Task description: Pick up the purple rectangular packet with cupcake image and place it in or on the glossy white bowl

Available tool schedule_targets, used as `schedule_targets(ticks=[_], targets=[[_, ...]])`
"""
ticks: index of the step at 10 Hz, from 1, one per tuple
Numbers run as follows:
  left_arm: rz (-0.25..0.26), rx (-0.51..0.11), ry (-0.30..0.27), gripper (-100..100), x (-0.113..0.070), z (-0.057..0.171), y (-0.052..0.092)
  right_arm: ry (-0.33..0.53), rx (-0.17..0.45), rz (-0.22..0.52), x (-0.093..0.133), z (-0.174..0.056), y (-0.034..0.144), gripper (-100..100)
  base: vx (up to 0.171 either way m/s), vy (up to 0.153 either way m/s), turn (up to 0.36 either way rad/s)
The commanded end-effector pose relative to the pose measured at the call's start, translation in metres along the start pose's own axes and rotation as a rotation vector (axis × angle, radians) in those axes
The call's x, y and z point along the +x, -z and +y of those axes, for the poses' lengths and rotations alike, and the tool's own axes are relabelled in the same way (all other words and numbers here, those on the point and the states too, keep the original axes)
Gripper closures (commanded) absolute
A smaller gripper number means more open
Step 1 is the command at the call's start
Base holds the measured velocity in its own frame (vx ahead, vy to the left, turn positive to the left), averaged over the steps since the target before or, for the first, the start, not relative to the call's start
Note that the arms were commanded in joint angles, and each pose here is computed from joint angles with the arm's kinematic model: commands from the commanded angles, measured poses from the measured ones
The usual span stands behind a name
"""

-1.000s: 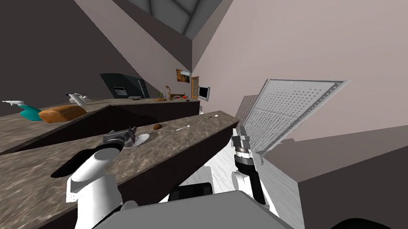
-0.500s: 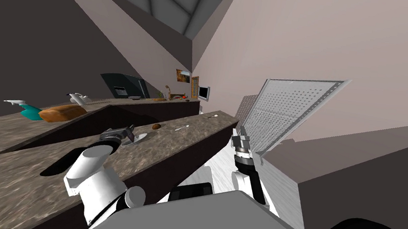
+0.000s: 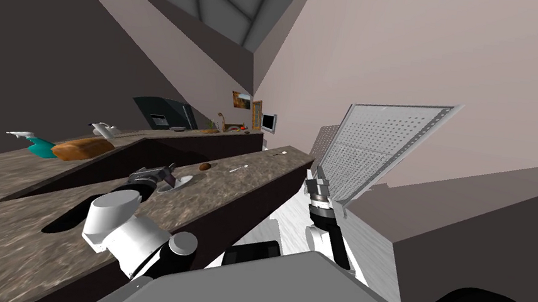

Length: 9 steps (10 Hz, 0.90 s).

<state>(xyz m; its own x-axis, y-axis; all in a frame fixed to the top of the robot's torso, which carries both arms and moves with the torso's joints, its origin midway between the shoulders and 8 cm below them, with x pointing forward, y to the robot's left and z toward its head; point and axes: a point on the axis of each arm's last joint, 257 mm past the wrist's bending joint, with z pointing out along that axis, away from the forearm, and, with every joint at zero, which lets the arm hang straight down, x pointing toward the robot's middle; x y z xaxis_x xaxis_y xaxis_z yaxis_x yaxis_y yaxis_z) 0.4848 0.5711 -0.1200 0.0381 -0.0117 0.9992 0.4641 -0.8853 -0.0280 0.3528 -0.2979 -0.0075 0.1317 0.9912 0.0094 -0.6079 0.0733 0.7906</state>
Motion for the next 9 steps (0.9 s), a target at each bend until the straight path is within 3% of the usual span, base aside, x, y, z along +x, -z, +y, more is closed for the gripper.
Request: schedule_targets(ticks=[1,3,4,9], targets=[[0.008,-0.027,0.007,-100,0.0058,0.0065,-0.0035,0.0,0.0,0.0,0.0,0.0,0.0,0,-0.003,-0.041,0.011],[0.007,-0.014,0.006,-100,0.0049,0.0008,-0.0016,0.0,0.0,0.0,0.0,0.0,0.0,0,-0.002,-0.022,0.004],[0.006,-0.015,0.003,0,0.0046,0.0007,-0.0015,0.0,0.0,0.0,0.0,0.0,0.0,0,0.0,0.0,0.0],[0.006,-0.015,0.003,0,0.0046,0.0008,-0.0015,0.0,0.0,0.0,0.0,0.0,0.0,0,0.0,0.0,0.0]])
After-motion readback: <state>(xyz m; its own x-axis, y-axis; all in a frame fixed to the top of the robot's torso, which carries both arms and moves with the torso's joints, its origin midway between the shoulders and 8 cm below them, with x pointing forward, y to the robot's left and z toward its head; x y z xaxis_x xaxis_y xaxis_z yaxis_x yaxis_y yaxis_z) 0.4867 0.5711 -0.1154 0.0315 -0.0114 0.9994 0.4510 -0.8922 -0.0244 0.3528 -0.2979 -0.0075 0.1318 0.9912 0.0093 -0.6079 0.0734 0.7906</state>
